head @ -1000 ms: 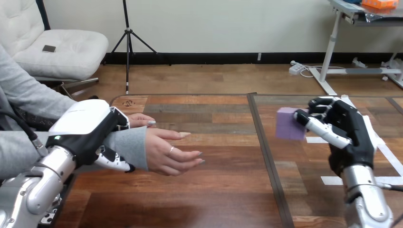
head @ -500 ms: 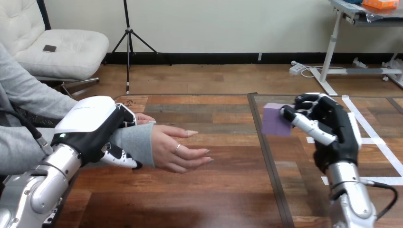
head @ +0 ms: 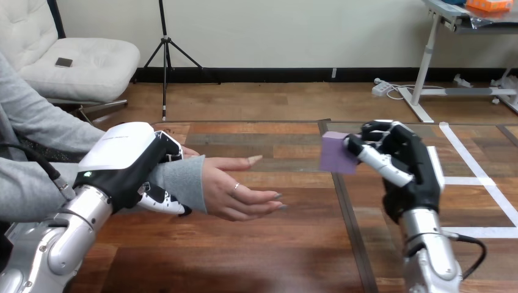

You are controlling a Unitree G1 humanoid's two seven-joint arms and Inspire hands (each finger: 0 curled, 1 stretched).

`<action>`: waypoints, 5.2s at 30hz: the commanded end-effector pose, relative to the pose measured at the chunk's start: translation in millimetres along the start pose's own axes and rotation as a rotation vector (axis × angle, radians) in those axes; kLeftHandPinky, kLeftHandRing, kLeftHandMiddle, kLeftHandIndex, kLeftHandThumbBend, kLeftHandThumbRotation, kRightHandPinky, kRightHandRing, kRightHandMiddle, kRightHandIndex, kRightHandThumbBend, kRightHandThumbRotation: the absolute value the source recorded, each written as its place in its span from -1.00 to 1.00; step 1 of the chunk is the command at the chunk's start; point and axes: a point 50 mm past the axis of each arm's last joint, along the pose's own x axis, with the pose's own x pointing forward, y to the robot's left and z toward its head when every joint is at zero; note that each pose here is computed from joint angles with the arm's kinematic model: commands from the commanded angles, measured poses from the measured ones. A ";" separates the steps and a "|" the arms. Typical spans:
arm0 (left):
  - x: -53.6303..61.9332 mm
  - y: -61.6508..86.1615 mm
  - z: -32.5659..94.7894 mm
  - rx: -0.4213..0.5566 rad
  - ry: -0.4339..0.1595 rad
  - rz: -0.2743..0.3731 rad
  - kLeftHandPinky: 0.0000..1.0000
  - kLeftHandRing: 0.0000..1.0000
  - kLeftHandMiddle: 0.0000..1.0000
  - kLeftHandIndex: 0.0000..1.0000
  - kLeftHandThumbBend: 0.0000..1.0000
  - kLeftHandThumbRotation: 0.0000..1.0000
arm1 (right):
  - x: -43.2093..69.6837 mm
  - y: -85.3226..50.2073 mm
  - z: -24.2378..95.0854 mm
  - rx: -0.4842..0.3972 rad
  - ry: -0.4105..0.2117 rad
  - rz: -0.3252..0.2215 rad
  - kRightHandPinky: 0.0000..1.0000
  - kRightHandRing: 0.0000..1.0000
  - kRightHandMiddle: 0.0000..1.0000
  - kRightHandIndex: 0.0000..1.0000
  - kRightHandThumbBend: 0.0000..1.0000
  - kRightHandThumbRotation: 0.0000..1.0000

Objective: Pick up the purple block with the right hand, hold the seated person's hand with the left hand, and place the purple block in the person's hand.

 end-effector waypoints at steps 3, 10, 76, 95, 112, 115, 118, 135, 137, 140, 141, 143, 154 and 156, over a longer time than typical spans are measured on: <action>14.1 37.8 29.4 -0.027 -0.141 0.186 -0.67 -0.57 -0.48 -0.49 0.19 -1.00 | 20.1 32.3 26.5 0.020 -0.127 0.086 -0.40 -0.30 -0.18 -0.16 0.78 -1.00; 14.8 37.2 31.0 -0.027 -0.140 0.191 -0.67 -0.57 -0.48 -0.49 0.18 -1.00 | 18.4 44.1 23.4 -0.001 -0.126 0.129 -0.41 -0.31 -0.19 -0.16 0.82 -1.00; 19.4 44.2 37.3 -0.059 -0.155 0.281 -0.69 -0.57 -0.47 -0.46 0.27 -1.00 | -3.2 98.7 7.4 0.024 -0.052 0.305 -0.38 -0.29 -0.20 -0.15 0.79 -1.00; 19.2 45.9 37.3 -0.069 -0.154 0.305 -0.66 -0.56 -0.46 -0.44 0.27 -1.00 | -4.2 100.2 6.7 0.004 -0.026 0.331 -0.37 -0.29 -0.21 -0.15 0.79 -1.00; 14.9 46.6 37.0 0.040 -0.165 0.289 -0.50 -0.38 -0.25 -0.22 0.31 -1.00 | -4.3 97.6 6.1 0.060 0.050 0.332 -0.24 -0.14 -0.05 -0.02 0.77 -1.00; 13.6 46.8 37.5 0.043 -0.174 0.294 -0.45 -0.32 -0.19 -0.16 0.34 -0.98 | -4.7 97.2 6.3 0.104 0.060 0.325 -0.23 -0.12 -0.02 0.01 0.75 -1.00; 12.4 46.9 37.4 0.048 -0.183 0.293 -0.42 -0.29 -0.16 -0.12 0.38 -0.96 | -4.9 96.6 6.8 0.115 0.066 0.323 -0.22 -0.11 0.00 0.03 0.74 -0.98; 2.3 46.6 36.6 -0.040 -0.206 0.262 -0.26 -0.05 0.08 0.07 0.49 -0.80 | -5.9 90.3 8.9 0.182 0.074 0.344 -0.09 0.08 0.21 0.25 0.62 -0.58; 0.8 46.3 36.9 -0.054 -0.210 0.261 -0.25 -0.01 0.11 0.09 0.49 -0.79 | -6.0 89.5 9.0 0.182 0.075 0.347 -0.07 0.12 0.26 0.29 0.60 -0.50; -2.1 45.0 36.5 -0.074 -0.216 0.251 -0.19 0.06 0.18 0.14 0.45 -0.72 | -6.4 86.8 8.8 0.161 0.066 0.361 -0.01 0.20 0.35 0.36 0.56 -0.31; -3.4 44.3 36.1 -0.085 -0.217 0.244 -0.18 0.08 0.19 0.15 0.44 -0.70 | -6.8 85.8 8.9 0.154 0.067 0.364 0.00 0.22 0.36 0.38 0.55 -0.27; -4.8 43.6 35.7 -0.097 -0.219 0.237 -0.14 0.12 0.23 0.18 0.42 -0.65 | -7.3 84.9 9.0 0.148 0.070 0.367 0.03 0.27 0.41 0.41 0.56 -0.15; -13.5 37.3 34.0 -0.179 -0.216 0.187 0.09 0.37 0.43 0.36 0.40 -0.41 | -10.0 77.9 8.7 0.123 0.081 0.410 0.25 0.48 0.58 0.56 0.58 0.42; -14.9 36.1 33.5 -0.198 -0.217 0.175 0.12 0.40 0.45 0.39 0.41 -0.37 | -10.3 76.3 8.1 0.130 0.087 0.416 0.28 0.50 0.60 0.58 0.60 0.48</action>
